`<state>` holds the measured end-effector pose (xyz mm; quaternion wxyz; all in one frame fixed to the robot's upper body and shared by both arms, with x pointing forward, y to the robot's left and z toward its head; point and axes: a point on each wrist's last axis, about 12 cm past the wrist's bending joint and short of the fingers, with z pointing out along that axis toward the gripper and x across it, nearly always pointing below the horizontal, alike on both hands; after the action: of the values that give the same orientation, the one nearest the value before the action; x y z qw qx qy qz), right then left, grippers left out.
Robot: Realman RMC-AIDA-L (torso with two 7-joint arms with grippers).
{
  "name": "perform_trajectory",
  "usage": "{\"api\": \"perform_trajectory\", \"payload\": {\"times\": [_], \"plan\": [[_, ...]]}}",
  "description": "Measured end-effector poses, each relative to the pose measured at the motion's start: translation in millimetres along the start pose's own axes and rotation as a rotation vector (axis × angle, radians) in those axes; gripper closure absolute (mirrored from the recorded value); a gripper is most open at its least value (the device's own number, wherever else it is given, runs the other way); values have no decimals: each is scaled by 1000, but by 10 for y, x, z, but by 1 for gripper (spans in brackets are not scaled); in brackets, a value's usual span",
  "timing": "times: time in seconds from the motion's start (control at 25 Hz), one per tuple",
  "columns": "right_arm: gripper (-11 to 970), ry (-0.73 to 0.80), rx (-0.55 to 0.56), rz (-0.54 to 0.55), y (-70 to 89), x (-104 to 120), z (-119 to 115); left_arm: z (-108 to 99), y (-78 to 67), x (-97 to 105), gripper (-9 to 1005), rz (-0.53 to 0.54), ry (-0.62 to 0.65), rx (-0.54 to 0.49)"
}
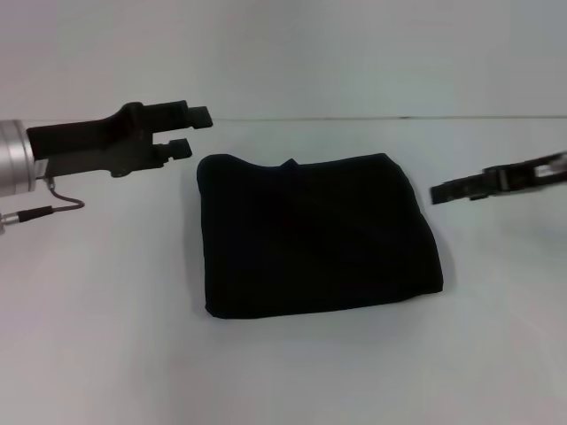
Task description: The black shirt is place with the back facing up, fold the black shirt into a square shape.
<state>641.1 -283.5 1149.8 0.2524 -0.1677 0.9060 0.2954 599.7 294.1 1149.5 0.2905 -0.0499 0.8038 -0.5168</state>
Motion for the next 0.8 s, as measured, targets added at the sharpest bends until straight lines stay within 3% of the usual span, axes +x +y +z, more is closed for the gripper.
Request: {"api": "perform_trajectory", "payload": {"times": [0.12,0.36,0.56,0.8], "plan": [[44,68,56,-110,170,-157,183,-48,29,19,275,-8,-33,17],[44,105,66,-274,511,-349,430,-156,115,50,276,-35,-106,38],[44,112,60,-432,718,-390,575,-211,185,53,276,-57,-143,31],[45,127,84,-540,867,-380,758,-247,233,43,276,-71,-176,16]]}}
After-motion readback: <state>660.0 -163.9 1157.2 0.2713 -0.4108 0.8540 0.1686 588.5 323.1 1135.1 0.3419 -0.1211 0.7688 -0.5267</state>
